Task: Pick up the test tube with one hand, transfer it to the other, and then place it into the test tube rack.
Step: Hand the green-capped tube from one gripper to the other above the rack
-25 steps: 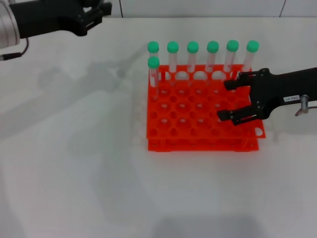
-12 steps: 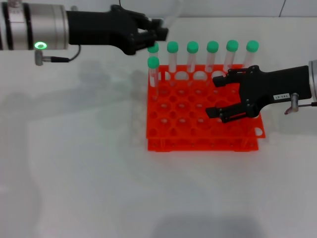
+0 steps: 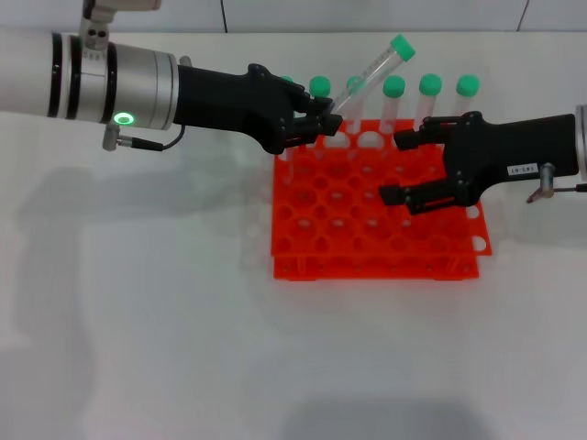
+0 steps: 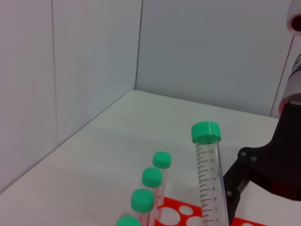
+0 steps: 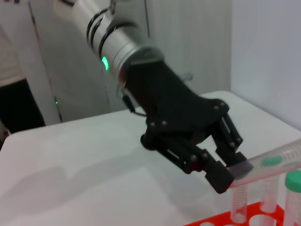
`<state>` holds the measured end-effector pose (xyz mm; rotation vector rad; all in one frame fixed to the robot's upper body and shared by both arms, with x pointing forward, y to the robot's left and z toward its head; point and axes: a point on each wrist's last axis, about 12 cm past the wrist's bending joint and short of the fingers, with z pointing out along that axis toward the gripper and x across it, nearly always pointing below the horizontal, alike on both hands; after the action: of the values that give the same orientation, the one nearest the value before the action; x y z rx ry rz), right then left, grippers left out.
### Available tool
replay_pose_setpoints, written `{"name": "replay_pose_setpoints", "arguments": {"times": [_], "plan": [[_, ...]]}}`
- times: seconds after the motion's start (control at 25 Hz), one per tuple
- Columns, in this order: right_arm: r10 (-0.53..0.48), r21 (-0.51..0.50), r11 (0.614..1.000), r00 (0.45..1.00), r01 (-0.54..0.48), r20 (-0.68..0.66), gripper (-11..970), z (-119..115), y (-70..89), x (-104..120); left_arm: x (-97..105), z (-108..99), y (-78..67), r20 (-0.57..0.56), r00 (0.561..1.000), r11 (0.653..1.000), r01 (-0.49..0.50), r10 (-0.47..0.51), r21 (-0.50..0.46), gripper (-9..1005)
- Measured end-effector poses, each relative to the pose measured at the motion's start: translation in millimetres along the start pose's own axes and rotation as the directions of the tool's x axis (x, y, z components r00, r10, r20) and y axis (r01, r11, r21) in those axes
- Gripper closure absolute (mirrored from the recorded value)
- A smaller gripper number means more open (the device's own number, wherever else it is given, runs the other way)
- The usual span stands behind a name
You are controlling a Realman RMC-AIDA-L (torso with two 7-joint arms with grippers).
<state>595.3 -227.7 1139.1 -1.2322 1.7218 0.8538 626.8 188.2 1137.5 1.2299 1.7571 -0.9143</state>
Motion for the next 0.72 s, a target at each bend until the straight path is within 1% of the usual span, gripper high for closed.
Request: {"name": "replay_pose_setpoints", "arguments": {"times": [0.2,0.24,0.48,0.64,0.72], "plan": [[0.049,0.038,0.998,0.998,-0.050,0.035,89,-7.1,-5.3,-1.6,2.0,1.0,-0.7,0.000,1.000,1.000,-0.003,0.003,-0.004,773],[0.092,0.076,0.992,0.993,-0.098,0.076,89,-16.0,-11.0,-3.7,2.2,1.3,-1.0,0.001,1.000,1.000,-0.004,0.004,-0.003,772],[0.151,0.136,0.976,0.980,-0.169,0.129,89,-35.1,-23.3,-8.8,1.9,1.8,-1.5,0.007,1.000,1.000,-0.014,0.014,-0.005,769],[0.194,0.163,0.960,0.962,-0.226,0.192,89,-33.6,-25.2,-4.1,0.6,2.8,-1.7,0.023,0.999,1.000,-0.028,0.028,-0.010,766],[0.212,0.152,0.956,0.950,-0.250,0.229,89,-29.4,-24.1,-2.0,0.0,2.9,-1.4,0.028,0.999,0.999,-0.030,0.030,-0.013,765]]}}
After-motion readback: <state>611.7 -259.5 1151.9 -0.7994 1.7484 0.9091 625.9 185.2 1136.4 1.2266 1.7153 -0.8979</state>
